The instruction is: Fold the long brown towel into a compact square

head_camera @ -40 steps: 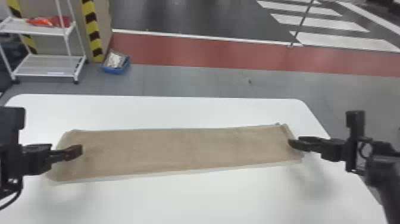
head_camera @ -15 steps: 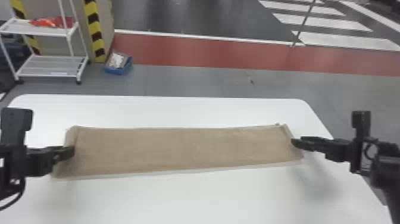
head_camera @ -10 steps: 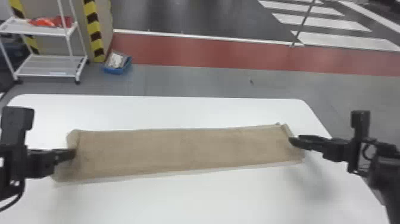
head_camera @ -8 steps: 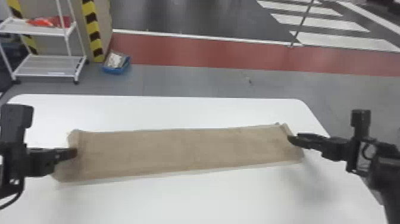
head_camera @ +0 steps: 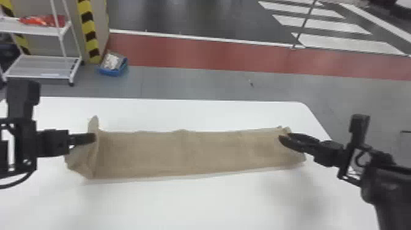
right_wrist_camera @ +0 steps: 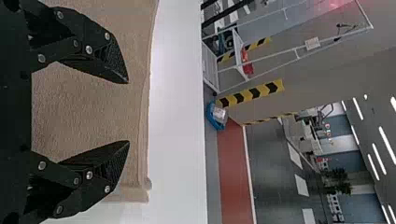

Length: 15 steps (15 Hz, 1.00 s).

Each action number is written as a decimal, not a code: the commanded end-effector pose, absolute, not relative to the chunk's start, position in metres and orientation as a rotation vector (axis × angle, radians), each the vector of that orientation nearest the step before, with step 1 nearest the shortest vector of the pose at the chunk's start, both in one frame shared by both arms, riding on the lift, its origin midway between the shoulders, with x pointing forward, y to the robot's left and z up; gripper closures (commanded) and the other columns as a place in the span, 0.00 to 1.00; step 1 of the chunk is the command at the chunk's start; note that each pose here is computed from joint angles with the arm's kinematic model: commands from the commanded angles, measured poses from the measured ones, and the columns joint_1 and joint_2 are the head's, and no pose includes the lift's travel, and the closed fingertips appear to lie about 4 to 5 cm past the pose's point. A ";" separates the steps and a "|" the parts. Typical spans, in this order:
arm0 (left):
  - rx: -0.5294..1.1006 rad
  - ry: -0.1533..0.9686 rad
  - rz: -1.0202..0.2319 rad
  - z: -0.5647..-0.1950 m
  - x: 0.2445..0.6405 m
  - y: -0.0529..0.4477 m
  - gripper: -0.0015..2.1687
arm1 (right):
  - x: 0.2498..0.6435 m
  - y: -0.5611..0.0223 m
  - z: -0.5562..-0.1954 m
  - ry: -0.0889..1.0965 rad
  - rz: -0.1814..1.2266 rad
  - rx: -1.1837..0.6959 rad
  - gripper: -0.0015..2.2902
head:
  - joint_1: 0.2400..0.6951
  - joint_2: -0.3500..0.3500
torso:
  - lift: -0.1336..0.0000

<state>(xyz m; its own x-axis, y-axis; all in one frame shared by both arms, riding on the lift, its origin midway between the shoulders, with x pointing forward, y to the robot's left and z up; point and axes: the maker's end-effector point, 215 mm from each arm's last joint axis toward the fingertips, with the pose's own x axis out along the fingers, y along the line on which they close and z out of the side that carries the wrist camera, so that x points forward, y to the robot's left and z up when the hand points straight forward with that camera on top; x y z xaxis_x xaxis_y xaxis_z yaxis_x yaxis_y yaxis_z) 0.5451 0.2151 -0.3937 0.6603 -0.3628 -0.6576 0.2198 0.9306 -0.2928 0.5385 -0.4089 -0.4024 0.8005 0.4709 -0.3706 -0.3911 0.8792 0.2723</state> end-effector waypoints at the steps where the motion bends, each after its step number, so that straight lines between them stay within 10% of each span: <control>1: -0.270 0.823 -0.402 -0.384 0.544 0.185 0.76 | 0.542 -0.360 -0.409 0.445 0.524 0.205 0.28 | 1.00 0.22 | 0.07; 5: -0.366 0.865 -0.515 -0.356 0.536 0.139 0.76 | 0.544 -0.277 -0.423 0.493 0.630 0.216 0.86 | 1.00 0.26 | 0.07; 15: -0.553 0.787 -0.685 -0.261 0.555 0.117 0.76 | 0.547 -0.166 -0.456 0.514 0.755 0.180 0.88 | 1.00 0.40 | 0.07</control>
